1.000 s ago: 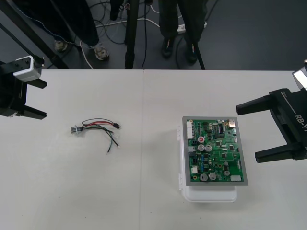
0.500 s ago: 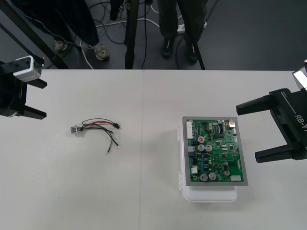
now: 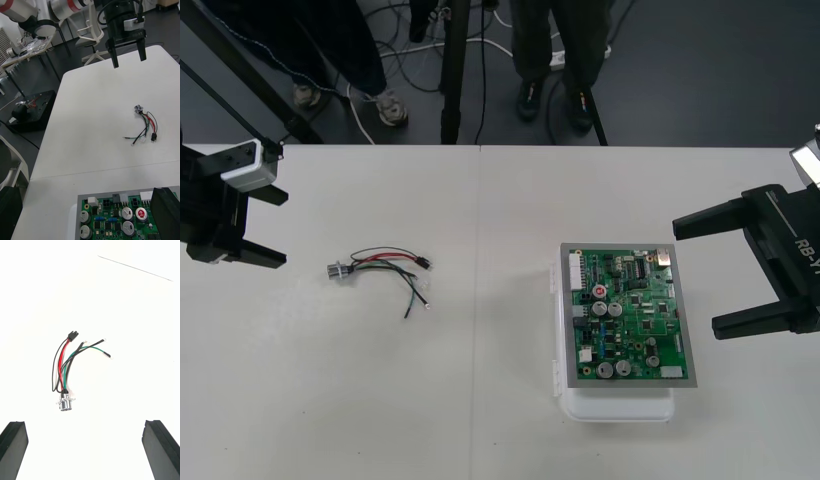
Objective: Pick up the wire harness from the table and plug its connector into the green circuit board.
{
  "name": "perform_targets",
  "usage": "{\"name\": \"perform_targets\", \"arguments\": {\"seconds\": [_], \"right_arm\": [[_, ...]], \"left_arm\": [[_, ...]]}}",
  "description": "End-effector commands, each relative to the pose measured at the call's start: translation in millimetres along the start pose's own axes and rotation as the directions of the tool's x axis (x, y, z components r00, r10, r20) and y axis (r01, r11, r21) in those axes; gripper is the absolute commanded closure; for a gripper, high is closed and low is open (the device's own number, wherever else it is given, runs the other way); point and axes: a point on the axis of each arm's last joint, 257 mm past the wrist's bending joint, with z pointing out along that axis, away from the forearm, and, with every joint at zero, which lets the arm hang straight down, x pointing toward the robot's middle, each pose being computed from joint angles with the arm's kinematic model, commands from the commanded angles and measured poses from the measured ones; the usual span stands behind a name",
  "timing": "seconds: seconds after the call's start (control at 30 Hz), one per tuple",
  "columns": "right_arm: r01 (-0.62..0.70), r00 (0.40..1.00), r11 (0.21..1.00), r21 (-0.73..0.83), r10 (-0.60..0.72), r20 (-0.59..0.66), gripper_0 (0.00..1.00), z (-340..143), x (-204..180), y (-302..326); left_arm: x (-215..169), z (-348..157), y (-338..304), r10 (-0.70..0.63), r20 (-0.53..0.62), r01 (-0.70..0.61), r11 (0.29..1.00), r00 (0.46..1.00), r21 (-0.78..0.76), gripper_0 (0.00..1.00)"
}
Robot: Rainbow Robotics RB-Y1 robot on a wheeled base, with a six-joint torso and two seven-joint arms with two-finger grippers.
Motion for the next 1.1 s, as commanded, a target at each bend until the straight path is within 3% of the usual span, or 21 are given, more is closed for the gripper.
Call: {"name": "perform_targets", "arguments": {"seconds": [0.03, 0.3, 0.57, 0.73, 1.1], "right_arm": [[0.026, 0.999, 0.999, 0.022, -0.025, -0.028, 0.00, -12.8, -8.1, -3.7], [0.026, 0.999, 0.999, 0.022, -0.025, -0.028, 0.00, -12.8, -8.1, -3.7], [0.026, 0.999, 0.999, 0.022, -0.025, -0.028, 0.00, -12.8, -8.1, -3.7], [0.026, 0.999, 0.999, 0.022, -0.025, -0.028, 0.00, -12.8, -8.1, -3.7], [0.026, 0.999, 0.999, 0.022, -0.025, -0.028, 0.00, -12.8, -8.1, -3.7]], "left_arm": [[2.2, 3.8, -11.2, 0.044, -0.018, -0.044, 0.999, 0.999, 0.033, 0.10], [5.8, 5.9, -3.6, 0.157, -0.160, -0.164, 0.986, 0.974, -0.031, 0.10], [6.1, 25.6, -11.5, 0.216, -0.237, -0.221, 0.975, 0.947, 0.006, 0.10], [22.9, 43.4, -17.6, 0.312, -0.362, -0.311, 0.948, 0.879, 0.062, 0.10], [30.5, 72.9, 6.0, 0.429, -0.480, -0.479, 0.878, 0.765, 0.021, 0.11]]}}
